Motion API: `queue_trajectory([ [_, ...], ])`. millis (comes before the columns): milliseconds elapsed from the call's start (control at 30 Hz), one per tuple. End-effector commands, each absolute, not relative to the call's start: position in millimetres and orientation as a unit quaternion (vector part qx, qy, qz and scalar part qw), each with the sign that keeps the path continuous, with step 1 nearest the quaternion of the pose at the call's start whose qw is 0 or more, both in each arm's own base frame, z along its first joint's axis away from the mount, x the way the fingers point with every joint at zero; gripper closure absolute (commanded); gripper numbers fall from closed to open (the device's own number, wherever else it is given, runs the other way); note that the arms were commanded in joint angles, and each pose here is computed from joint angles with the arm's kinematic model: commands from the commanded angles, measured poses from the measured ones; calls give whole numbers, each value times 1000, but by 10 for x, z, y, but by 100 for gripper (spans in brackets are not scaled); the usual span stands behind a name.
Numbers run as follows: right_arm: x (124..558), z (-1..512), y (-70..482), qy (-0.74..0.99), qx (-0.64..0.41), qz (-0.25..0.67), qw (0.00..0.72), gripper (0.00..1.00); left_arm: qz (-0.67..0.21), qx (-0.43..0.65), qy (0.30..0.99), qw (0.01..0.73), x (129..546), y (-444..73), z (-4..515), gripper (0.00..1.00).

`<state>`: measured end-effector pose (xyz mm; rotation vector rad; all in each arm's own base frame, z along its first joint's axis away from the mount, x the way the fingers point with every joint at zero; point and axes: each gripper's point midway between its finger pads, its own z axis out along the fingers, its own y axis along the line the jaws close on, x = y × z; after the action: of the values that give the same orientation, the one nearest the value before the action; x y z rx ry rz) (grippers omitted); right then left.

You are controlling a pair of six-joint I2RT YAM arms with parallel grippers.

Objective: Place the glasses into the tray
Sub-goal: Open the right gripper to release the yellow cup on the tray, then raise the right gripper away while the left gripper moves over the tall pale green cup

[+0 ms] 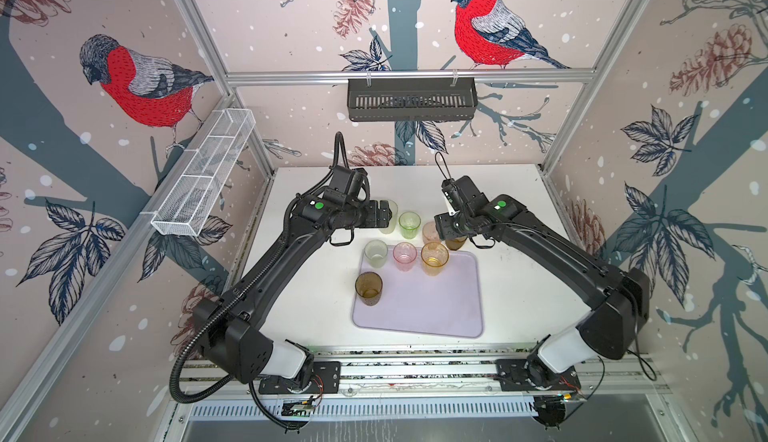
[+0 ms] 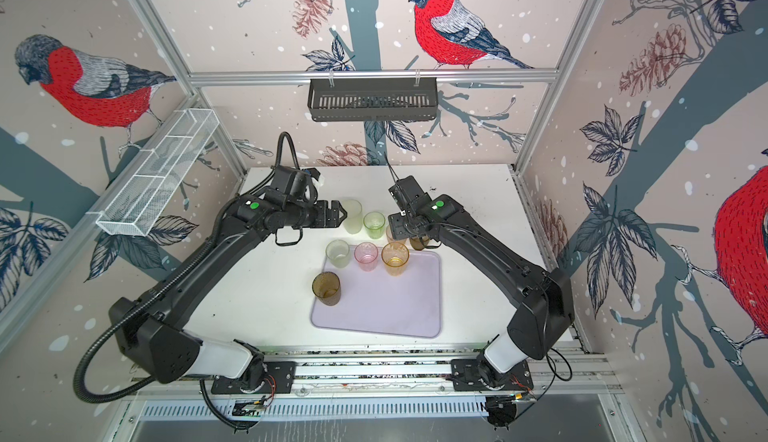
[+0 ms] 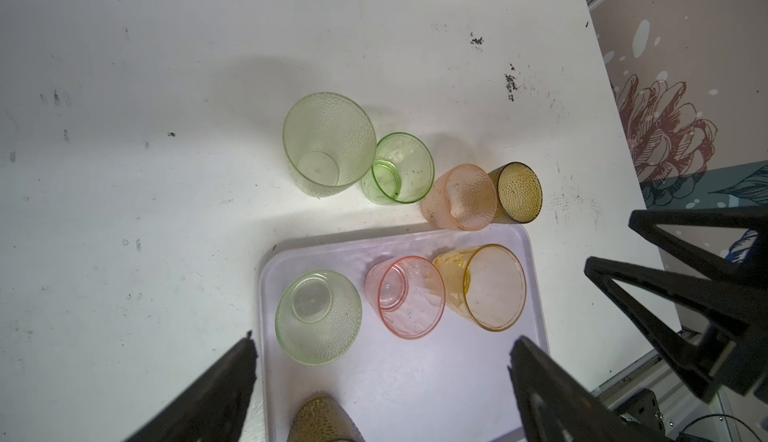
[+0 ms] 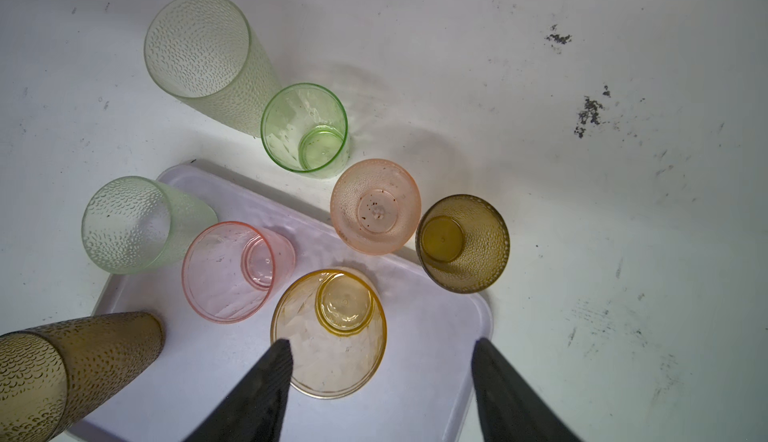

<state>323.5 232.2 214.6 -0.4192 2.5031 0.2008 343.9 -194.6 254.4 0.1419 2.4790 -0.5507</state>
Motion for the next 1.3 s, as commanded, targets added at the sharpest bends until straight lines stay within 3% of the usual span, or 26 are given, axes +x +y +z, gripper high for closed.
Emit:
queue_trajectory([
  [0,3282,2266,2390,926,-170,100,322,29,-189,44,937,290,3527,-1848,2518,7],
  [567,3208,2759,2484,852,-246,186,424,9,-147,33,955,255,3913,-1760,2352,12],
  [833,3199,2990,2479,821,-257,223,458,0,-129,31,970,203,3986,-1794,2127,14],
  [1267,3134,3056,2510,800,-291,246,464,0,-100,25,976,190,4170,-1782,1889,24],
])
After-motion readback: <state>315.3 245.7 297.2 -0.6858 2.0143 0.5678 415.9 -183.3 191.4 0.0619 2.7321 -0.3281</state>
